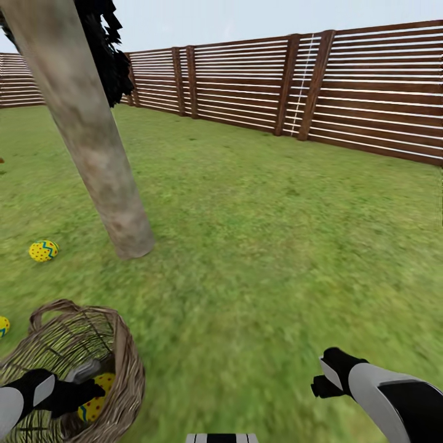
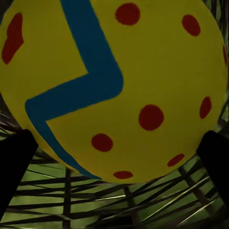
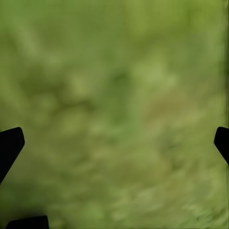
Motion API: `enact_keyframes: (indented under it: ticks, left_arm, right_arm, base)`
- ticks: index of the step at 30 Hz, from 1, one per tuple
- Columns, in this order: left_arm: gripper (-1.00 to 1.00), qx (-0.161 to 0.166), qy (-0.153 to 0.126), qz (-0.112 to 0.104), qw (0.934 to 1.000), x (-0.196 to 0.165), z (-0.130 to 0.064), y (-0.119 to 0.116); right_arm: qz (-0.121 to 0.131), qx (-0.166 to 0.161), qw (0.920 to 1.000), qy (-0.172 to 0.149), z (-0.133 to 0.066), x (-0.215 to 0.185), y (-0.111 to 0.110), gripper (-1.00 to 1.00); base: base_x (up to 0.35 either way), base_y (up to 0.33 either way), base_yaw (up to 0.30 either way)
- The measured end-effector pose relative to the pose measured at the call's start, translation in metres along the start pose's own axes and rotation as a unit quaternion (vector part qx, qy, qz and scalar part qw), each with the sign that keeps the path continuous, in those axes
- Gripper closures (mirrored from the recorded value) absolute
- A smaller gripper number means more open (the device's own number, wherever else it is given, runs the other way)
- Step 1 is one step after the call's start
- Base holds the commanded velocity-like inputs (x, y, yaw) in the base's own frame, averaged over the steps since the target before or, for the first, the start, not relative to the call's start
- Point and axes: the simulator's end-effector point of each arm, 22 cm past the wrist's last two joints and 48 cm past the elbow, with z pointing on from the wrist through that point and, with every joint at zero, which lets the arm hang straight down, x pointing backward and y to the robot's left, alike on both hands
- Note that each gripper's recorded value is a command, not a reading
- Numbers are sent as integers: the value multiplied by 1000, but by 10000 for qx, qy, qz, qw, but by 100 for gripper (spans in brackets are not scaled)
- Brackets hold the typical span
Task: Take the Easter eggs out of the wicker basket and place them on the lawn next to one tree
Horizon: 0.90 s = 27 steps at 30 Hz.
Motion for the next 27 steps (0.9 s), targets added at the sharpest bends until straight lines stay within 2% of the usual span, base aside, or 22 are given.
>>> enact_keyframes:
  ticks: [4,11,27]
  left_arm:
    - [100,31,-74,15,10000,-4,-6,-3]
    - [100,85,-202,40,9998,-12,-17,-8]
    - [100,218,-499,99,9985,-28,-43,-22]
  right_arm:
    - [30,16,10000,-76,-7,-4,-4,-100]
    - [66,31,9997,-213,-19,-12,-9,-100]
    - [133,49,9985,-532,-49,-28,-15,-100]
  base:
    - [-15,32,0]
    - [-94,215,0]
    - [-2,6,0]
